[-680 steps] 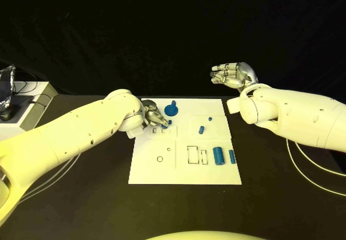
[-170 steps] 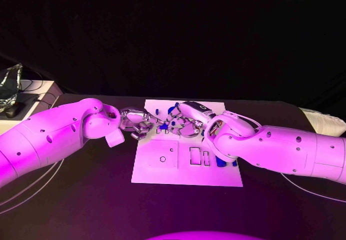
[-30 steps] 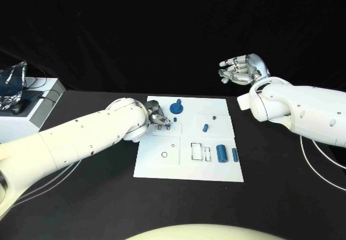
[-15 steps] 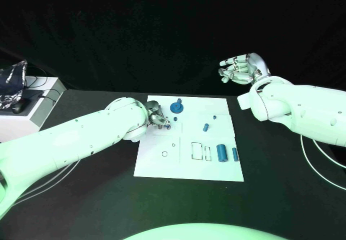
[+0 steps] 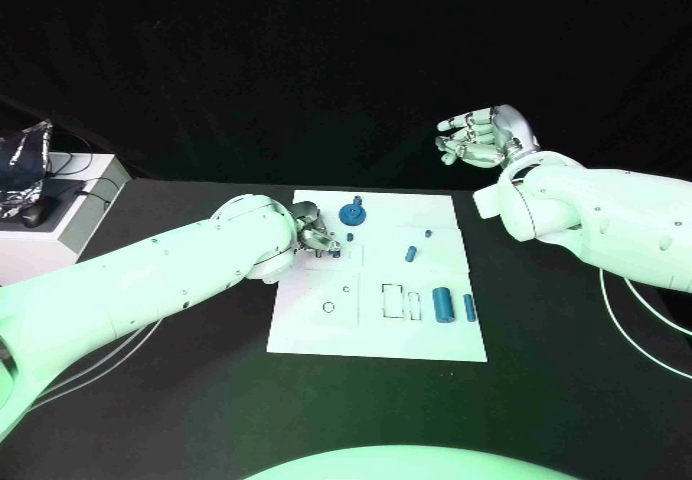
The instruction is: Assemble the parts on the task board
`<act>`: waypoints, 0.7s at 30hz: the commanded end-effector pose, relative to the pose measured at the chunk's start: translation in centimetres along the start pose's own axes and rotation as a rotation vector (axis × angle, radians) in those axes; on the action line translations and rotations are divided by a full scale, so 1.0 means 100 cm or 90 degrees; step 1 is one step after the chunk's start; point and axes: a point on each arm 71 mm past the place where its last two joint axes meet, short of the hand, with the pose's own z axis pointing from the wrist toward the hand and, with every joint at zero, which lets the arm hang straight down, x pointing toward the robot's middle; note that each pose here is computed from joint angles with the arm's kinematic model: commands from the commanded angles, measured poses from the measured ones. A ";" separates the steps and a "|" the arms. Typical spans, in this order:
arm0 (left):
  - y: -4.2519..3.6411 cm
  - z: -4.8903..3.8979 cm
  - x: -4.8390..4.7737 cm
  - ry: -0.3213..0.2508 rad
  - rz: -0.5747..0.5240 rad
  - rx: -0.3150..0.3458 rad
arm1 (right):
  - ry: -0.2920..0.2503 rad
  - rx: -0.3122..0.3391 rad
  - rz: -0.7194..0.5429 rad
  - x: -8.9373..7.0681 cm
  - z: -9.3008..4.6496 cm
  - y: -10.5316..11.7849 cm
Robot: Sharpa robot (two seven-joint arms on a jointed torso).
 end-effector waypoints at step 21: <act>-0.0022 0.0004 0.0044 0.023 0.020 0.002 | 0.013 -0.012 0.004 0.002 -0.001 0.003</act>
